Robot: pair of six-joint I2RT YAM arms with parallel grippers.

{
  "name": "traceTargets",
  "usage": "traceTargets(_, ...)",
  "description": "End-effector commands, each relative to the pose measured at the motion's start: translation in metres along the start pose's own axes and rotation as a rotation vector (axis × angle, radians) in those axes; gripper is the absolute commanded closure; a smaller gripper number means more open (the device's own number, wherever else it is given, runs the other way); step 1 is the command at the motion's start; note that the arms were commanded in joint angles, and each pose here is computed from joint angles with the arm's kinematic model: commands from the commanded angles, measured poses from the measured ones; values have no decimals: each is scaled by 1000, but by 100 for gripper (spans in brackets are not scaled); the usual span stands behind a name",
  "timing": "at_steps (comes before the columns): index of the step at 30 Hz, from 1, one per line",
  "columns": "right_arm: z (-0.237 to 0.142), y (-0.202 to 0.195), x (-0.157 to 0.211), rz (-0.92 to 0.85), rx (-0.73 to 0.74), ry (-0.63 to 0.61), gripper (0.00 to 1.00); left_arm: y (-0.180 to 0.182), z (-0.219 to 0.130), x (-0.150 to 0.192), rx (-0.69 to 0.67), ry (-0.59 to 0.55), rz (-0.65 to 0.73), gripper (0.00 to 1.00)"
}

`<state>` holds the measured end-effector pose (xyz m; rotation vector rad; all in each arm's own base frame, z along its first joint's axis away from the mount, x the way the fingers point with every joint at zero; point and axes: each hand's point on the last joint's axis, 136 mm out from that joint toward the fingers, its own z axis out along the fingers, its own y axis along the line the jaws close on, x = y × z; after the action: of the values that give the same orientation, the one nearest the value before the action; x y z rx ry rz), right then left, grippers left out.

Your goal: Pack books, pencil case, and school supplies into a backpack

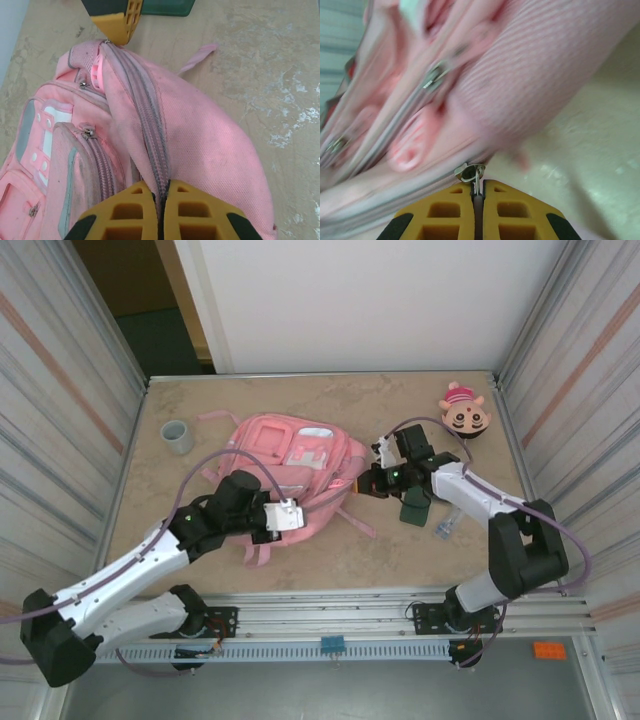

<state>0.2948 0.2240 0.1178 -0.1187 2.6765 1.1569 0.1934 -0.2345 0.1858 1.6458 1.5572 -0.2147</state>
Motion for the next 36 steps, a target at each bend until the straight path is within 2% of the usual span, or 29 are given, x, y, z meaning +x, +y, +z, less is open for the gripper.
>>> traceTargets(1,-6,-24,-47,14,84,-155,100,-5,-18,-9,1,-61,9,100)
traceTargets(6,-12,-1,-50,-29,15,-164,100,-5,-12,-4,-5,-49,-35,100)
traceTargets(7,-15,3,-48,-34,10,-164,95,-1,-9,-6,-15,-54,-58,100)
traceTargets(10,-31,12,-38,-44,18,-178,64,4,1,-17,-16,-95,-113,100)
traceTargets(12,-45,14,-32,-48,44,-197,52,7,10,-29,-26,-121,-140,100)
traceTargets(13,-52,15,-28,-51,58,-210,49,8,16,-34,-28,-130,-160,99)
traceTargets(15,-63,15,-22,-52,90,-233,47,4,29,-44,-8,-150,-182,93)
traceTargets(19,-78,13,-9,-71,133,-281,45,-21,45,-62,122,-218,-213,50)
traceTargets(21,-83,12,-3,-89,133,-304,45,-25,43,-61,137,-217,-218,35)
traceTargets(22,-86,13,-1,-101,129,-325,44,-20,39,-56,103,-197,-217,31)
traceTargets(24,-94,17,2,-132,107,-375,44,-13,31,-45,74,-167,-205,27)
traceTargets(27,-106,27,6,-204,74,-454,43,-15,18,-17,149,-98,-178,21)
traceTargets(31,-114,40,13,-331,61,-523,43,-3,18,29,126,38,-115,20)
traceTargets(36,-112,51,23,-410,51,-522,43,-10,33,49,200,104,0,19)
